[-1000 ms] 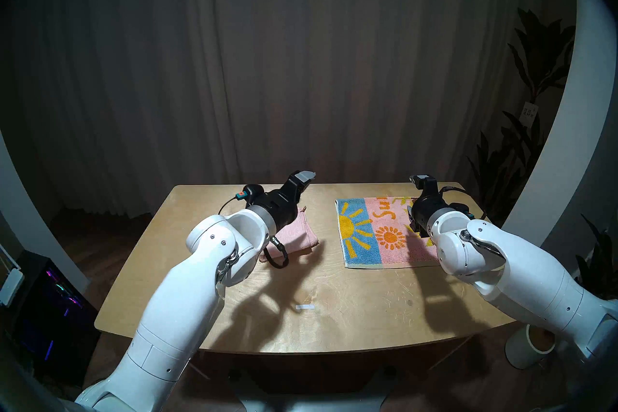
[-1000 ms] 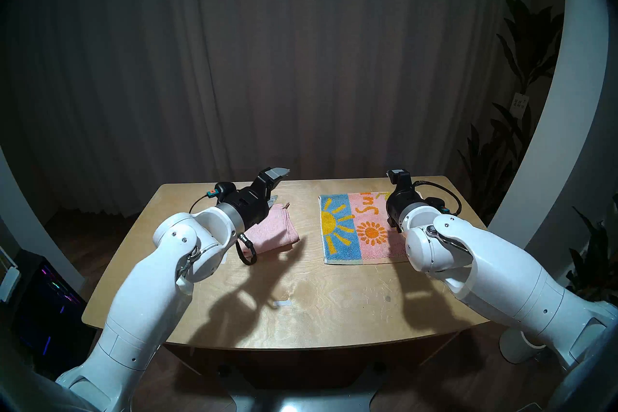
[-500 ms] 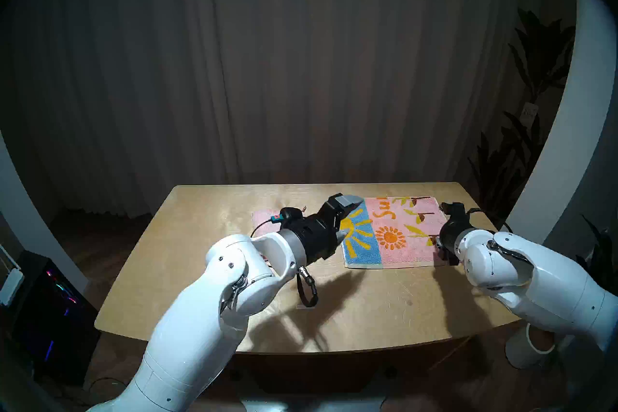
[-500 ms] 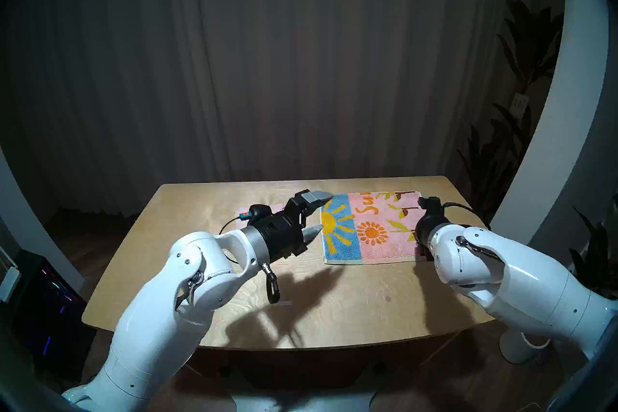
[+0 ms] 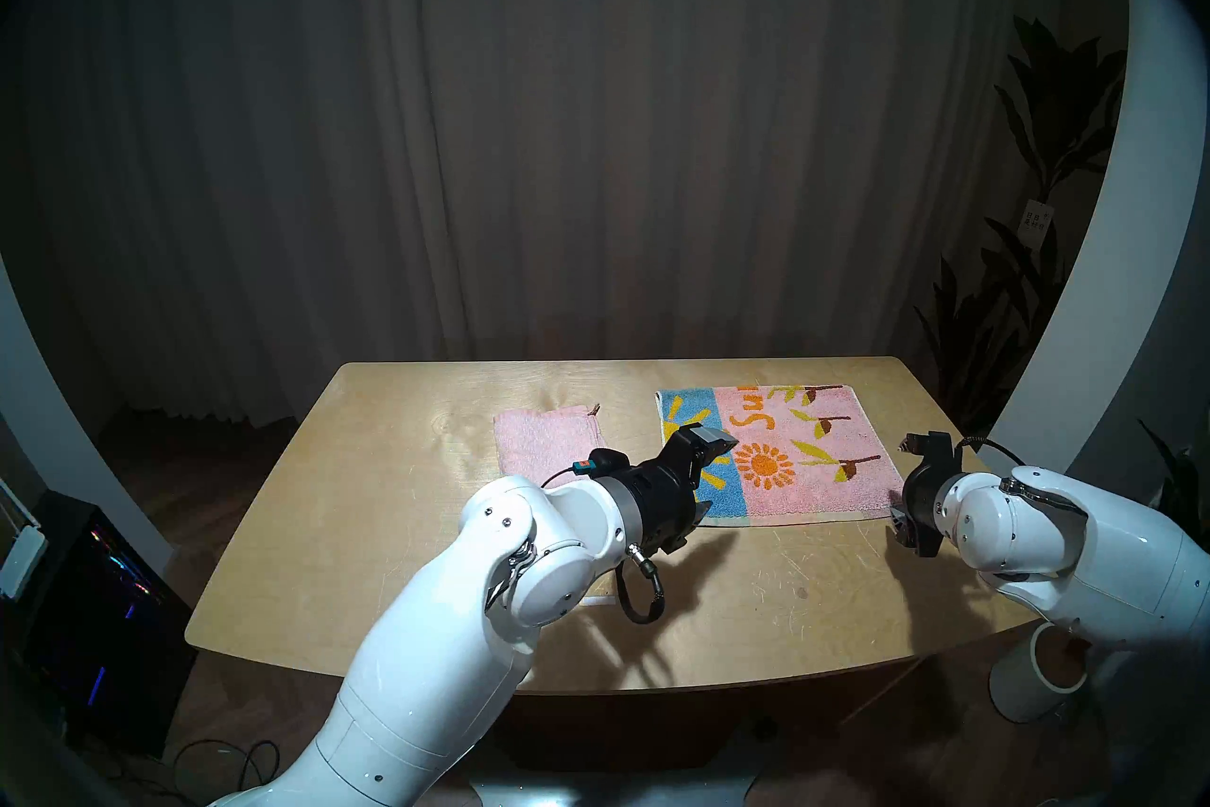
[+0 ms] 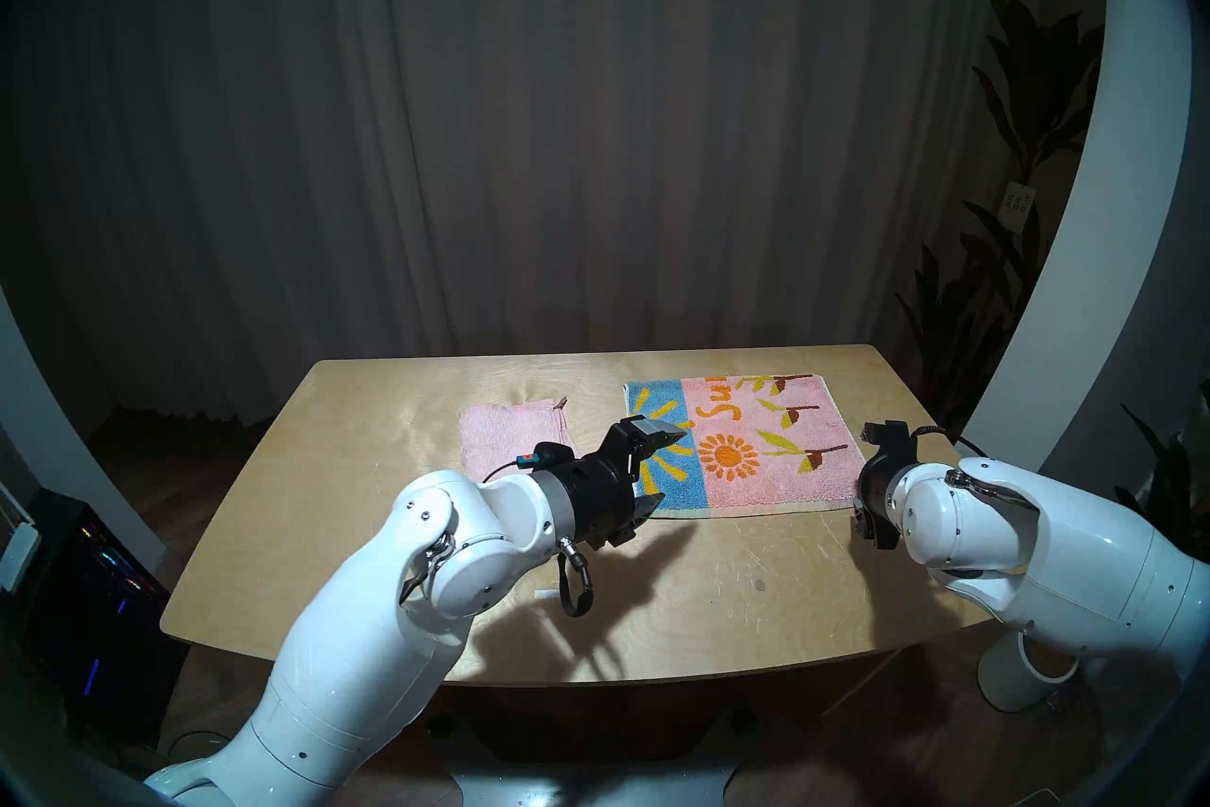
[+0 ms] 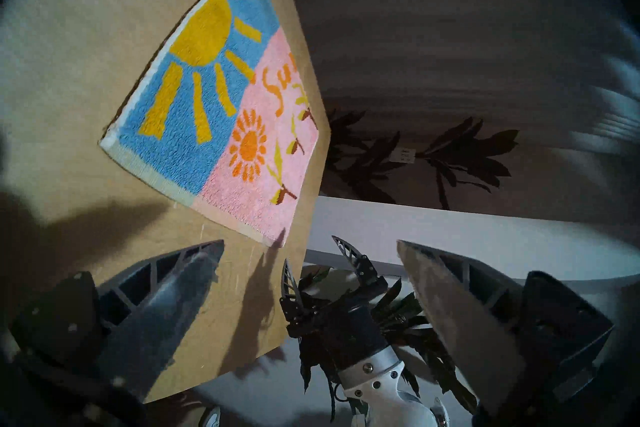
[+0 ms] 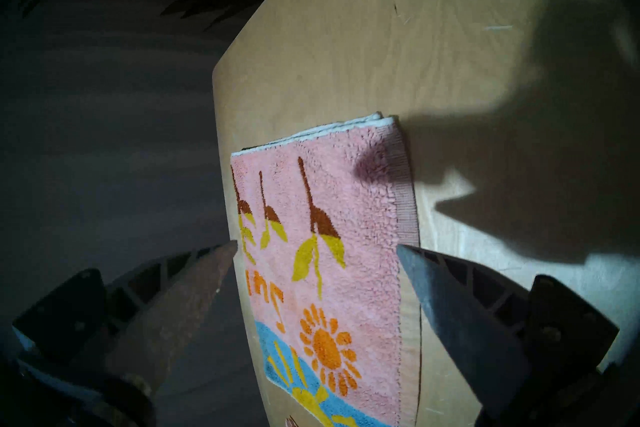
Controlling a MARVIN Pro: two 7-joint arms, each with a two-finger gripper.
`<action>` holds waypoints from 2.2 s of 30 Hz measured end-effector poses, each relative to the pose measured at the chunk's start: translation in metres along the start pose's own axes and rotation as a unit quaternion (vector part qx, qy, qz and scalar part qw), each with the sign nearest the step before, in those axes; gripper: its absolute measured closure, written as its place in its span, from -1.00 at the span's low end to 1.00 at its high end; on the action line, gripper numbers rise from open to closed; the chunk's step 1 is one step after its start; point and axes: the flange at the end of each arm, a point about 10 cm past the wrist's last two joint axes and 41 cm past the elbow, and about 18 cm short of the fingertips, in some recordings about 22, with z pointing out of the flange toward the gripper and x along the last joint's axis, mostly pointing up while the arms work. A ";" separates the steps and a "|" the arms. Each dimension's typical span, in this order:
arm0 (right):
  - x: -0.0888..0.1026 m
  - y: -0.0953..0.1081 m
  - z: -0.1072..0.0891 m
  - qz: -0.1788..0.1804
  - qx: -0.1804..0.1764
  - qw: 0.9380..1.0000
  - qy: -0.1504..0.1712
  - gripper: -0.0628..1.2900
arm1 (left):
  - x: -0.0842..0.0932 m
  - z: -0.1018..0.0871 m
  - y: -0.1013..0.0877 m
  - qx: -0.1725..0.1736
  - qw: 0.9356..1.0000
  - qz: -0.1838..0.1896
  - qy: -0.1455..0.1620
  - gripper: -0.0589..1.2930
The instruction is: Fold each towel twice and stack them on table
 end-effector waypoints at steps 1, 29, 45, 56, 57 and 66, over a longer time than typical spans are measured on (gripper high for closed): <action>0.006 0.001 0.001 -0.005 0.000 1.000 0.000 -0.87 | -0.004 0.004 -0.001 0.007 1.000 -0.007 -0.005 -0.94; 0.069 0.045 0.034 -0.009 0.009 0.996 -0.092 -0.86 | -0.023 0.046 -0.034 0.007 0.995 -0.102 0.013 -0.94; 0.073 0.042 0.049 0.006 0.014 0.986 -0.164 -0.81 | -0.015 0.058 -0.054 0.023 0.993 -0.089 0.074 -0.94; 0.068 0.036 0.056 0.018 0.010 0.985 -0.169 -0.81 | -0.011 0.065 -0.061 0.057 0.992 -0.076 0.084 -0.94; 0.068 0.036 0.057 0.019 0.009 0.985 -0.170 -0.81 | -0.011 0.066 -0.061 0.062 0.992 -0.074 0.086 -0.94; 0.062 0.031 0.062 0.026 0.007 0.985 -0.173 -0.81 | -0.010 0.076 -0.053 0.088 0.989 -0.060 0.105 -0.90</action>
